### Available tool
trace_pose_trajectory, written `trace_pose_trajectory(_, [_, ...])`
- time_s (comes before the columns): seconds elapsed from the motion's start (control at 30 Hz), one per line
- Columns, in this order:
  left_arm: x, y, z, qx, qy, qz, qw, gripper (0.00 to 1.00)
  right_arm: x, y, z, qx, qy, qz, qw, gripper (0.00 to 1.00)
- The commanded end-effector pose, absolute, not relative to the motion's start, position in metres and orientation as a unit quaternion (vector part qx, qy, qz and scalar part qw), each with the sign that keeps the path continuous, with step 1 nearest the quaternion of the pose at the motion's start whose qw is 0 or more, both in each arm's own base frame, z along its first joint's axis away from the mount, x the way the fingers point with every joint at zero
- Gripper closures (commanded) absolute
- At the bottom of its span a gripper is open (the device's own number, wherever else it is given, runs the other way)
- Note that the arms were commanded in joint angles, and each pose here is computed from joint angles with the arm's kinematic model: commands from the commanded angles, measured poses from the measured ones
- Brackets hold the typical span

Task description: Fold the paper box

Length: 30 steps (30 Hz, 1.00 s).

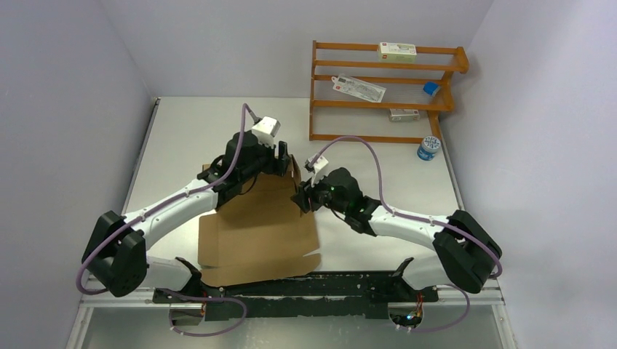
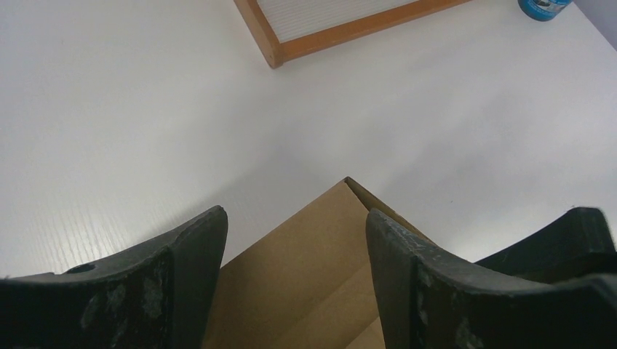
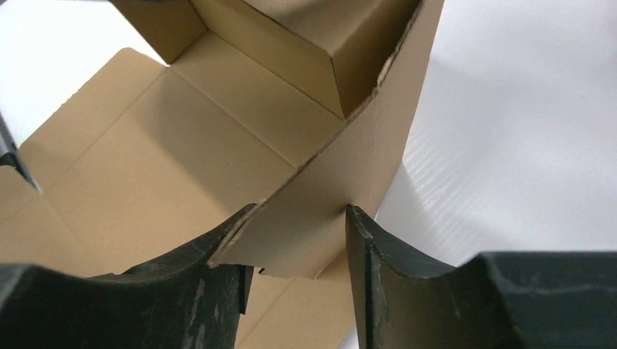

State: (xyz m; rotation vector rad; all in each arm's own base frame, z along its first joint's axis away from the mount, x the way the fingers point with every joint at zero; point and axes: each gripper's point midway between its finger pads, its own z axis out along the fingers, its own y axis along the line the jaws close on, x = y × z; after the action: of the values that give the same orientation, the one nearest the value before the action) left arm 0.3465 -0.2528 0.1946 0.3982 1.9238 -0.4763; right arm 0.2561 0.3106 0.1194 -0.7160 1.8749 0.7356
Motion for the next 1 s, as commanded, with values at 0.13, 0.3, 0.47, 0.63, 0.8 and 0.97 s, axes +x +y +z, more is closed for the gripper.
trace_pose_trajectory(0.13, [0.34, -0.239, 0.204, 0.148, 0.798, -0.197, 0.551, 0.27, 0.256, 0.308, 0.163, -0.344, 0.717, 0.333, 0.506, 0.45])
trace_pose_trajectory(0.3, [0.336, -0.234, 0.229, 0.131, 0.782, -0.208, 0.573, 0.27, 0.267, 0.291, 0.178, -0.34, 0.708, 0.33, 0.523, 0.44])
trace_pose_trajectory(0.47, [0.335, -0.219, 0.253, 0.098, 0.772, -0.197, 0.597, 0.25, 0.272, 0.276, 0.205, -0.322, 0.688, 0.347, 0.55, 0.43])
trace_pose_trajectory(0.63, [0.34, -0.201, 0.231, 0.07, 0.808, -0.14, 0.568, 0.24, 0.292, 0.252, 0.218, -0.268, 0.691, 0.321, 0.589, 0.42])
trace_pose_trajectory(0.8, [0.34, -0.19, 0.219, 0.048, 0.817, -0.117, 0.562, 0.23, 0.299, 0.243, 0.208, -0.244, 0.701, 0.32, 0.589, 0.42])
trace_pose_trajectory(0.97, [0.339, -0.199, 0.202, 0.053, 0.831, -0.129, 0.539, 0.23, 0.301, 0.243, 0.192, -0.263, 0.711, 0.305, 0.576, 0.41])
